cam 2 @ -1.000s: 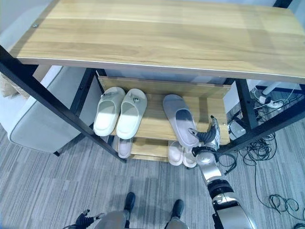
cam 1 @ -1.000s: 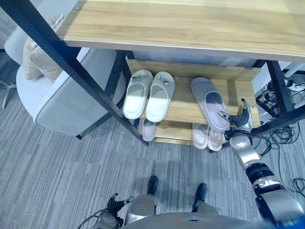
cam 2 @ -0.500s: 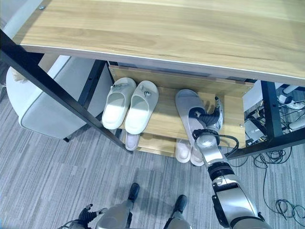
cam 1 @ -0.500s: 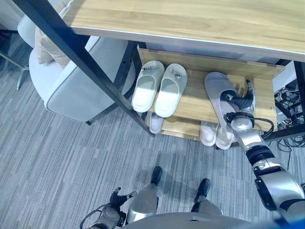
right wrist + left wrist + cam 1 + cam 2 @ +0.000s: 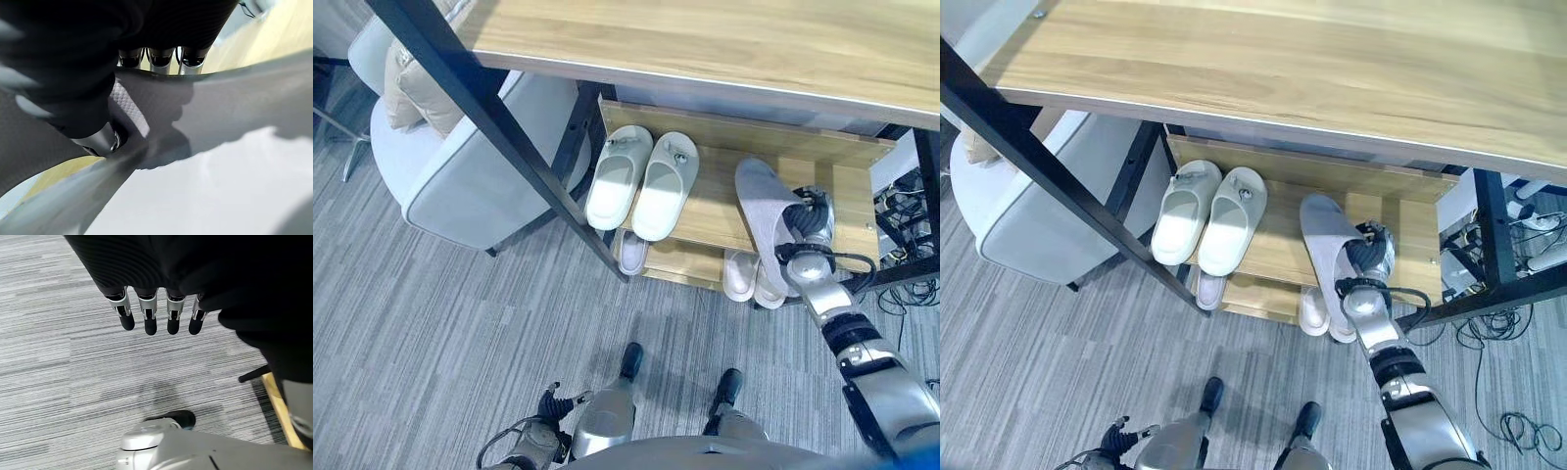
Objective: Arrange the slippers neatly on the shoe rack.
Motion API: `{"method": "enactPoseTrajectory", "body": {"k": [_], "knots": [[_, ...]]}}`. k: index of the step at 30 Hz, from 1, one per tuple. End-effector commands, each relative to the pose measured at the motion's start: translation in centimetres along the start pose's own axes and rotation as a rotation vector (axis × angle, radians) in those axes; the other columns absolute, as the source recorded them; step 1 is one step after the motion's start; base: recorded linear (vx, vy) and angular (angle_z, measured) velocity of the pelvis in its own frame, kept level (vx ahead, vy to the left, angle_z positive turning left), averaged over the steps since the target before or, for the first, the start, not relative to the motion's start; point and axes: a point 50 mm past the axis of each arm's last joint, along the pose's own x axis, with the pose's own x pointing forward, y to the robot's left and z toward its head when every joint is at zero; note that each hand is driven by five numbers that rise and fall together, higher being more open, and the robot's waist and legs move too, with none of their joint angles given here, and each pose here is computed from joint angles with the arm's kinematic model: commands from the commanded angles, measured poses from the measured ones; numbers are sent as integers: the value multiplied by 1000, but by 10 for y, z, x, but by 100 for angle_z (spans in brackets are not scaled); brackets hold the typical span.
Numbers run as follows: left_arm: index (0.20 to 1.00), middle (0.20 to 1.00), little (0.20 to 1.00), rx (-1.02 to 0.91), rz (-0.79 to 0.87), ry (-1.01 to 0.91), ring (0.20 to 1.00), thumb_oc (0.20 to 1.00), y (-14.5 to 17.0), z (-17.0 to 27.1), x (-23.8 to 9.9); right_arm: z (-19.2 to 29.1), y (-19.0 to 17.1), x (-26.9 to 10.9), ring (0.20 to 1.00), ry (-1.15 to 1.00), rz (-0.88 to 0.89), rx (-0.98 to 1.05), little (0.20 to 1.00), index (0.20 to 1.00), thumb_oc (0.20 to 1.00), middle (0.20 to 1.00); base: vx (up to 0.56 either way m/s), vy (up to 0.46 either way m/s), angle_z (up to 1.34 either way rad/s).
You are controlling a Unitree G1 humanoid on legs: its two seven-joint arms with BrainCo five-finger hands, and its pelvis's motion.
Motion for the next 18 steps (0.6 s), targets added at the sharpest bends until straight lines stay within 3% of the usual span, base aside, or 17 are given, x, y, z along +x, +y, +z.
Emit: {"method": "enactPoseTrajectory", "body": {"k": [1, 8, 18], "knots": [[1000, 1000, 1000, 55, -24, 58, 1000, 1000, -6, -13, -3, 15, -13, 4, 200, -121, -32, -5, 200, 200, 200, 200, 0, 0, 0], [1000, 1000, 1000, 48, -51, 115, 1000, 1000, -7, -31, -8, 35, -13, -35, 200, -336, 116, -14, 200, 200, 200, 200, -34, 50, -31], [1000, 1000, 1000, -7, -3, 122, 1000, 1000, 7, -32, -5, -16, 13, -105, 200, -115, 388, 45, 200, 200, 200, 200, -51, 120, -4]]}}
